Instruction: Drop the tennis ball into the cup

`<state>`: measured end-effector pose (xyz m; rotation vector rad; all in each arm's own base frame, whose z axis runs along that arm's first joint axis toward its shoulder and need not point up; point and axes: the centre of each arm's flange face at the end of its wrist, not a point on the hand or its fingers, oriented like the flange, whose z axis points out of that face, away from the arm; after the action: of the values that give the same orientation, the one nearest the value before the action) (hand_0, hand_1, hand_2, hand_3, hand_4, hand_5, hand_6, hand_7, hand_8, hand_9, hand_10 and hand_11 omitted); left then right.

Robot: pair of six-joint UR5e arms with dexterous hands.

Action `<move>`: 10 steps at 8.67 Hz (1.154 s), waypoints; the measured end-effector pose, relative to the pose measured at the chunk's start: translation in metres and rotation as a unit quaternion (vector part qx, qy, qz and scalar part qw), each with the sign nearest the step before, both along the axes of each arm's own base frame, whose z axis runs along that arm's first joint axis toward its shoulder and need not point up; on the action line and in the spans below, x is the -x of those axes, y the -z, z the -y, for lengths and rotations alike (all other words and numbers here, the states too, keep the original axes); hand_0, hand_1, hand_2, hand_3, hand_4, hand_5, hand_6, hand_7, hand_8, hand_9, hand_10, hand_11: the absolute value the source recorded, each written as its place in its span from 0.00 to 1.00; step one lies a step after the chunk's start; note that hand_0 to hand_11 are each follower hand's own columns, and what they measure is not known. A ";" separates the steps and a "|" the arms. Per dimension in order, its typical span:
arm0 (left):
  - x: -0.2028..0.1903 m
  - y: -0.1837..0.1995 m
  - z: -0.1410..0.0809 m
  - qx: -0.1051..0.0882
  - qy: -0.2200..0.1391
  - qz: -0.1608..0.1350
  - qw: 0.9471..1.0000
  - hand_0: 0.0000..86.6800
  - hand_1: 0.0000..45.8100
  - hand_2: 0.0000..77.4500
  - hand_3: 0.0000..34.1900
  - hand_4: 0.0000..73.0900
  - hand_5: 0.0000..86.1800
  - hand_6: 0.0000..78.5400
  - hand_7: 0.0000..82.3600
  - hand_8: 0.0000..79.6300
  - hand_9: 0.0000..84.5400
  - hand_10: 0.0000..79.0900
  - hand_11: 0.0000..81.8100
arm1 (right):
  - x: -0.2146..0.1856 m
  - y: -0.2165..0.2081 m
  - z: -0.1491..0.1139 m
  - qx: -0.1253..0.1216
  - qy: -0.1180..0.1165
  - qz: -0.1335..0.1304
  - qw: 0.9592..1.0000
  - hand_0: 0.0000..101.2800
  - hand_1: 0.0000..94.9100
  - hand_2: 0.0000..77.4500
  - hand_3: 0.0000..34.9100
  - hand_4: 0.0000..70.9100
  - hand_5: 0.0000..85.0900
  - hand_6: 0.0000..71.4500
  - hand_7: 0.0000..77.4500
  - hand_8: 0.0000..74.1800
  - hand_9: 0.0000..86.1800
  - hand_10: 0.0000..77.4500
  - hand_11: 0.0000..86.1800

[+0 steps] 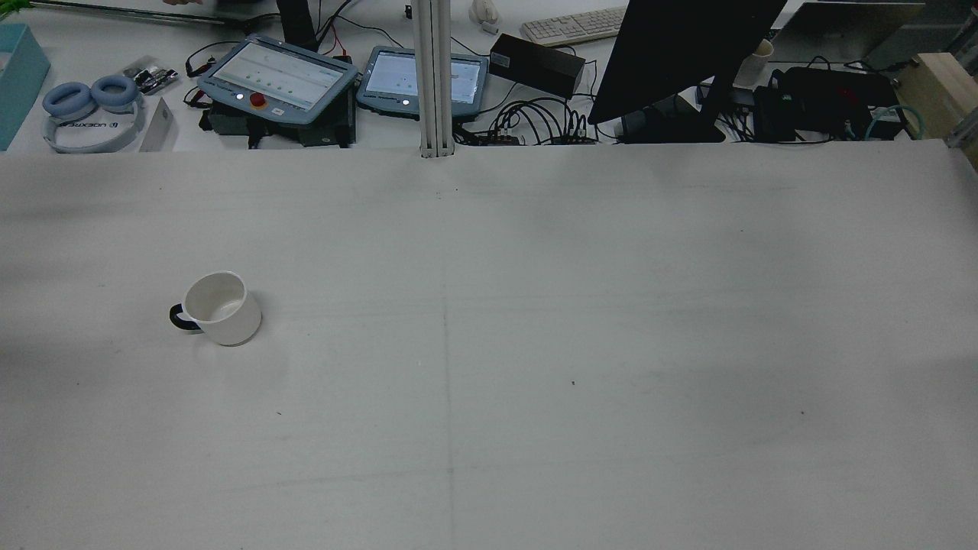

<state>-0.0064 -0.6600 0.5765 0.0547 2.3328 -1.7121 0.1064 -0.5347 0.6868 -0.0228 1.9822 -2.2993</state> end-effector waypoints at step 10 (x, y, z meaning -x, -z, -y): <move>-0.154 0.075 -0.053 -0.123 -0.156 0.038 0.979 0.92 0.19 0.78 0.88 0.13 0.41 0.72 0.52 0.63 0.52 0.28 0.44 | 0.000 0.001 0.000 -0.001 0.000 0.000 1.000 0.00 0.01 0.01 0.00 0.00 0.00 0.00 0.00 0.00 0.00 0.00 0.01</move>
<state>0.1477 -0.6074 0.5012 -0.1873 2.3354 -1.2501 0.1063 -0.5349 0.6861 -0.0226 1.9840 -2.2978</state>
